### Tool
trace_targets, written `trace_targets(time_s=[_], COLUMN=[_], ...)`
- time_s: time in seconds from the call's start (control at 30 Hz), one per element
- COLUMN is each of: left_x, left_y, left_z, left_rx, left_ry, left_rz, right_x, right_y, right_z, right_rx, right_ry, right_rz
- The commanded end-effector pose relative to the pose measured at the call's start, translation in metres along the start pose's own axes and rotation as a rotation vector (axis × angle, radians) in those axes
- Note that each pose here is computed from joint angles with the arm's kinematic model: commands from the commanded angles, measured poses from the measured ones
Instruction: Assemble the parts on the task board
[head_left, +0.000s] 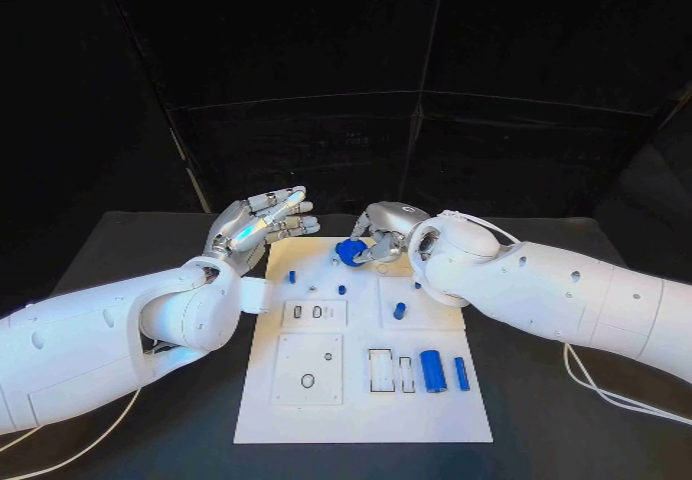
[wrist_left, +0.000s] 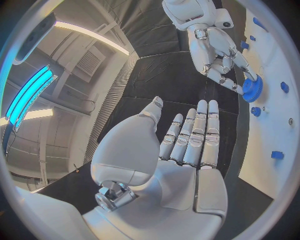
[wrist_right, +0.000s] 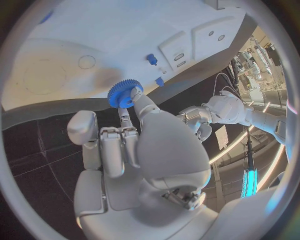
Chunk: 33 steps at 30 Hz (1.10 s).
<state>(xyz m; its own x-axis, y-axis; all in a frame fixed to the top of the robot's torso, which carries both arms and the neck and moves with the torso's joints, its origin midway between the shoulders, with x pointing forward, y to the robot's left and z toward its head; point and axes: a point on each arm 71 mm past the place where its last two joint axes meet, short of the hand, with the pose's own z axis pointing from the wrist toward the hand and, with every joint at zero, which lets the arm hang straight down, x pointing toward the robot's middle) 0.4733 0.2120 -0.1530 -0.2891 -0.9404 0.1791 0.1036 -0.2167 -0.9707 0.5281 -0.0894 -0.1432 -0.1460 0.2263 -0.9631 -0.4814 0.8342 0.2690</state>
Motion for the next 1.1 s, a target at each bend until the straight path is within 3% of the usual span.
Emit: trace_targets(time_s=[0.03,0.47,1.1], left_x=[0.0026,0.0049,0.0052], left_y=[-0.0011,-0.0005,-0.0002], left_z=[0.0006,0.0015,0.0021], left_rx=[0.007,0.007,0.006], left_ry=[0.02,0.024,0.025], left_rz=[-0.003,-0.006,-0.006], right_x=[-0.002,0.01,0.021], right_y=[0.007,0.033,0.033], right_z=[0.007,0.028,0.032], right_rx=[0.01,-0.024,-0.004], right_ry=[-0.047,-0.017,0.067], right_rz=[-0.05,-0.077,-0.122])
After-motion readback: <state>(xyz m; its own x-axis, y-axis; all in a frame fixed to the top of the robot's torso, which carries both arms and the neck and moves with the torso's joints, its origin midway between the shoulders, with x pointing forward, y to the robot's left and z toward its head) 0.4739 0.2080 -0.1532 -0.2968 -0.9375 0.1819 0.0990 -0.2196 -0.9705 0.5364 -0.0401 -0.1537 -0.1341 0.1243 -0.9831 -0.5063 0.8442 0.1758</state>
